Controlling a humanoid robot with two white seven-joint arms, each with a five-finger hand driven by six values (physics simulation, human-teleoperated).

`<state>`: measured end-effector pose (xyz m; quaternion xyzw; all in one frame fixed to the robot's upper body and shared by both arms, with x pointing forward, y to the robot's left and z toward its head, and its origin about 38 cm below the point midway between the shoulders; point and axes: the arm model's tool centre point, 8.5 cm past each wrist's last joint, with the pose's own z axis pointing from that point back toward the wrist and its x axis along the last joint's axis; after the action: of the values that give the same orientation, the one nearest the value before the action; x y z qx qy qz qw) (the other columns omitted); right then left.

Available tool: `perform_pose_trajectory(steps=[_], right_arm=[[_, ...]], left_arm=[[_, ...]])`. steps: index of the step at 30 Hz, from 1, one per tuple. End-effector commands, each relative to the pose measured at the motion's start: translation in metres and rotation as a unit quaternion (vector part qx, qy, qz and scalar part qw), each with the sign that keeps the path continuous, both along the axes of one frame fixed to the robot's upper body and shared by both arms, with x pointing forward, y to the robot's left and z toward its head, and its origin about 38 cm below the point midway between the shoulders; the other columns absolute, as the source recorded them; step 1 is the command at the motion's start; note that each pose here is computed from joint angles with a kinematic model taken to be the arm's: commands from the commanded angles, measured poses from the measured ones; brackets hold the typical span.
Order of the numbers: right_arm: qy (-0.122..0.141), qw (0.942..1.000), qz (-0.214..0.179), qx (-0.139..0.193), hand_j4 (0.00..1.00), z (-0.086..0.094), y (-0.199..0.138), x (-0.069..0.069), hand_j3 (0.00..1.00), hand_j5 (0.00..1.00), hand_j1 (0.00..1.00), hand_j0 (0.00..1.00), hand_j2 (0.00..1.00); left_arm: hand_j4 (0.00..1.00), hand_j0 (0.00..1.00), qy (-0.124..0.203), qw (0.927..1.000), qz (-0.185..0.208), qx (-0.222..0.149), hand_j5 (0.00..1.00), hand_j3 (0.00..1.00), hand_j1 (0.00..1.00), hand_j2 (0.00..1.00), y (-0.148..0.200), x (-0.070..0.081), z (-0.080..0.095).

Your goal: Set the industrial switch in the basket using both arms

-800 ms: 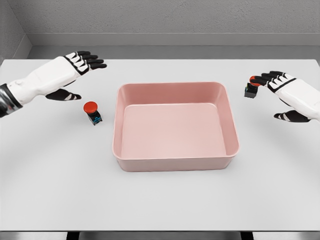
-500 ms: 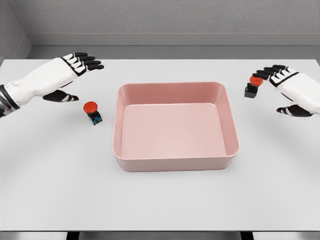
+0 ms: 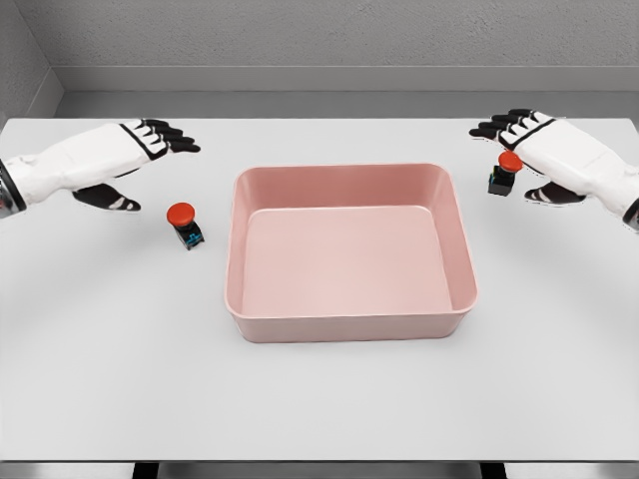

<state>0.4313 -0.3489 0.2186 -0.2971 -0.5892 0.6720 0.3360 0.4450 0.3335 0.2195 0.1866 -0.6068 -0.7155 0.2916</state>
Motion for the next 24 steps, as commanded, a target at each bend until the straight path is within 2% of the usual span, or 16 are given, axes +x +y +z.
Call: perform_pose_trajectory(steps=[1,3,6,8,11,16,20,24], right_arm=[[0.025,0.9994,-0.007,-0.023,1.0,-0.017,0.0,0.003,1.0,1.0,1.0,1.0,1.0],[0.024,0.9994,-0.013,-0.021,1.0,-0.016,-0.001,0.008,1.0,1.0,1.0,1.0,1.0],[0.049,0.9982,-0.02,-0.029,1.0,-0.026,0.0,0.02,1.0,1.0,1.0,1.0,1.0],[0.05,0.9981,-0.022,-0.029,1.0,-0.026,-0.001,0.021,1.0,1.0,1.0,1.0,1.0],[0.072,0.9962,-0.035,-0.033,1.0,-0.034,-0.006,0.026,1.0,1.0,1.0,1.0,1.0],[0.078,0.9956,-0.046,-0.027,1.0,-0.037,-0.01,0.032,1.0,1.0,1.0,1.0,1.0],[0.072,0.9953,-0.059,-0.025,1.0,-0.026,-0.018,0.045,1.0,1.0,1.0,1.0,1.0],[0.108,0.9919,-0.053,-0.04,1.0,-0.032,-0.009,0.049,1.0,1.0,1.0,1.0,1.0]], left_arm=[[1.0,1.0,0.037,0.9993,-0.002,-0.001,1.0,1.0,1.0,1.0,-0.002,-0.006,-0.022],[1.0,1.0,0.047,0.9989,-0.004,-0.006,1.0,1.0,1.0,1.0,-0.003,-0.007,-0.026],[1.0,1.0,0.063,0.9979,-0.014,-0.004,1.0,1.0,1.0,1.0,-0.011,-0.004,-0.026],[1.0,1.0,0.065,0.9978,-0.006,-0.007,1.0,1.0,1.0,1.0,-0.01,0.002,-0.029],[1.0,1.0,0.077,0.9969,-0.017,-0.004,1.0,1.0,1.0,1.0,-0.02,0.003,-0.034],[1.0,1.0,0.085,0.9963,-0.015,-0.003,1.0,1.0,1.0,1.0,-0.021,0.004,-0.037],[1.0,1.0,0.094,0.9953,-0.024,-0.003,1.0,1.0,1.0,1.0,-0.03,0.007,-0.039],[1.0,1.0,0.096,0.9952,-0.018,-0.001,1.0,1.0,1.0,1.0,-0.036,0.02,-0.043]])
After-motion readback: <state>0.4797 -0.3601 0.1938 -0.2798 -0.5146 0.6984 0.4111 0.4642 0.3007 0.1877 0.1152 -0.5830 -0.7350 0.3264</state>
